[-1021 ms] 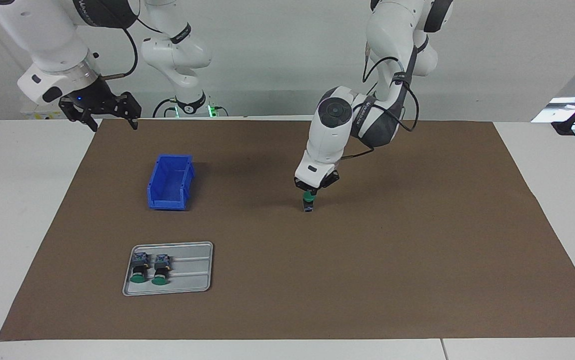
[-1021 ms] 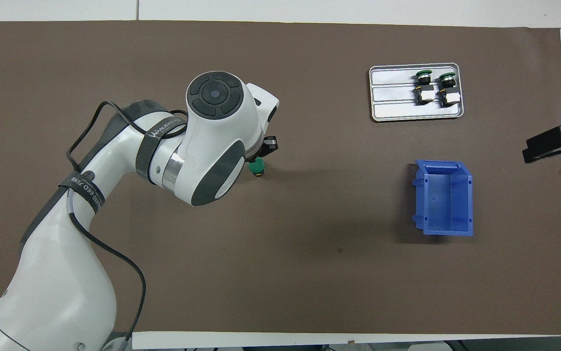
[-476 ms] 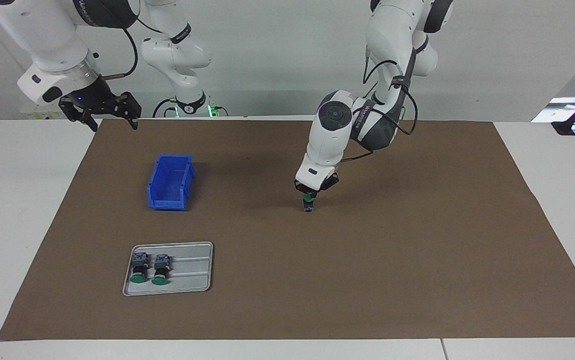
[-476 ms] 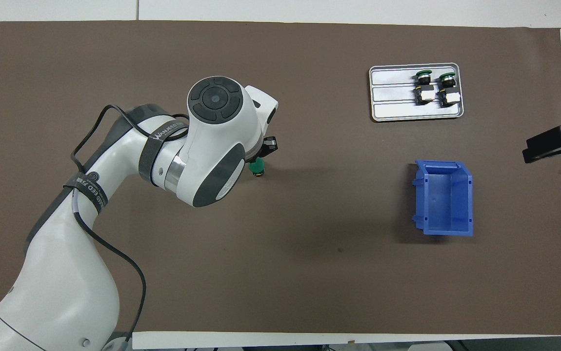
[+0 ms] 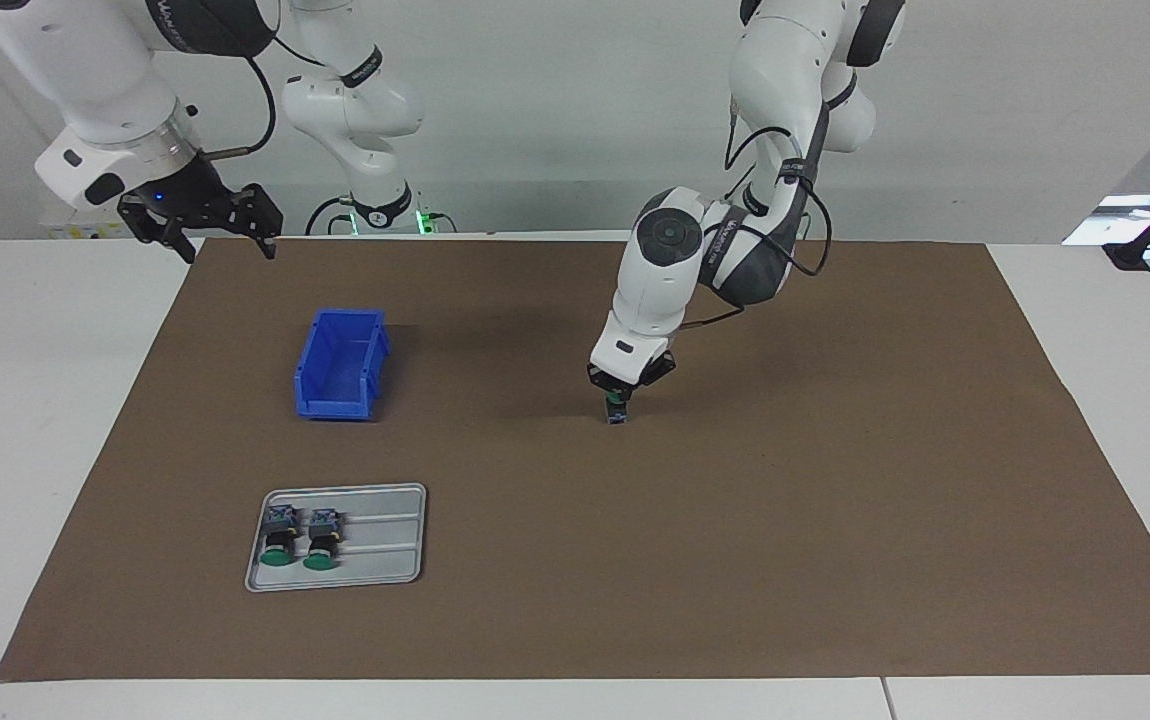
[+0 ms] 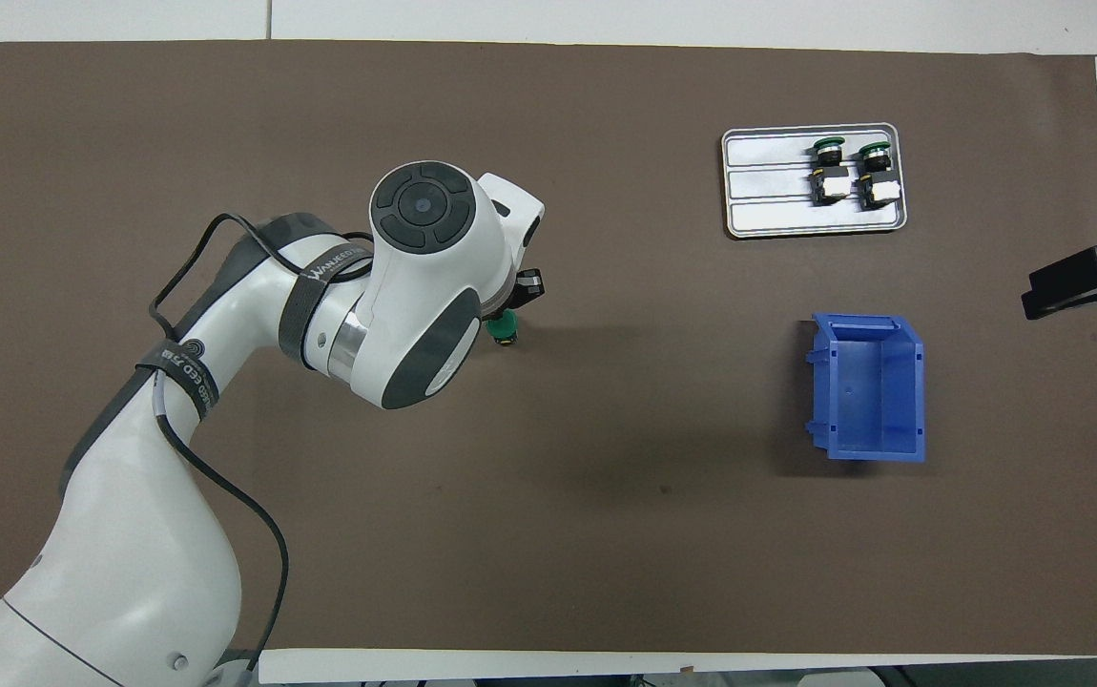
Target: Place and press button with both arms
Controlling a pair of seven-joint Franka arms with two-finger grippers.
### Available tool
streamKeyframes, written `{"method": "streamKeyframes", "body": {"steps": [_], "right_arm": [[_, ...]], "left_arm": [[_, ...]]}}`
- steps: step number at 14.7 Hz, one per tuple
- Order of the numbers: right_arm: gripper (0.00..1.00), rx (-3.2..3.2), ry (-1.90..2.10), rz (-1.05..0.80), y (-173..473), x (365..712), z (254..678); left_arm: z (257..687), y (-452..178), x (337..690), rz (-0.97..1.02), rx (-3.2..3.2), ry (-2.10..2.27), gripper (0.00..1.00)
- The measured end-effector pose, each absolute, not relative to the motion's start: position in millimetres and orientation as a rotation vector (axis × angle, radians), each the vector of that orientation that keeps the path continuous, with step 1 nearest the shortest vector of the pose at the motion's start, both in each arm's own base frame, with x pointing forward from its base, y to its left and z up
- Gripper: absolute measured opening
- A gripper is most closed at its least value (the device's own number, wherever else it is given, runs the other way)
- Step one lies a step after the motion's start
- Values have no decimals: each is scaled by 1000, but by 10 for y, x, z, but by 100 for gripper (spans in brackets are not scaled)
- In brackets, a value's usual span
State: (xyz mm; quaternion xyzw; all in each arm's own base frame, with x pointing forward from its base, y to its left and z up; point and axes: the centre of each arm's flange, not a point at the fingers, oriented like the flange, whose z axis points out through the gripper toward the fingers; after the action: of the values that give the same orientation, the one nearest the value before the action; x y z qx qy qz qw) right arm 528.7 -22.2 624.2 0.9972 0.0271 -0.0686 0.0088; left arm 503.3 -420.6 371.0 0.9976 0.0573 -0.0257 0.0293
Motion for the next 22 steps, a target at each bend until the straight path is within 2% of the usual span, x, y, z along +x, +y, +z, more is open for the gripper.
{"method": "streamKeyframes", "body": {"steps": [12, 17, 20, 22], "right_arm": [[100, 3116, 85, -215, -222, 5287, 6240], [100, 3116, 85, -215, -222, 5287, 6240], [100, 3116, 85, -215, -222, 5287, 6240], [100, 3116, 85, -215, -222, 5287, 6240]], "left_arm": [[3699, -4241, 4977, -52, 3064, 163, 2], [3964, -4129, 5089, -18, 3050, 196, 9], [4249, -3904, 5252, -1, 3039, 252, 39], [4403, -3689, 5339, -2, 3041, 268, 62]]}}
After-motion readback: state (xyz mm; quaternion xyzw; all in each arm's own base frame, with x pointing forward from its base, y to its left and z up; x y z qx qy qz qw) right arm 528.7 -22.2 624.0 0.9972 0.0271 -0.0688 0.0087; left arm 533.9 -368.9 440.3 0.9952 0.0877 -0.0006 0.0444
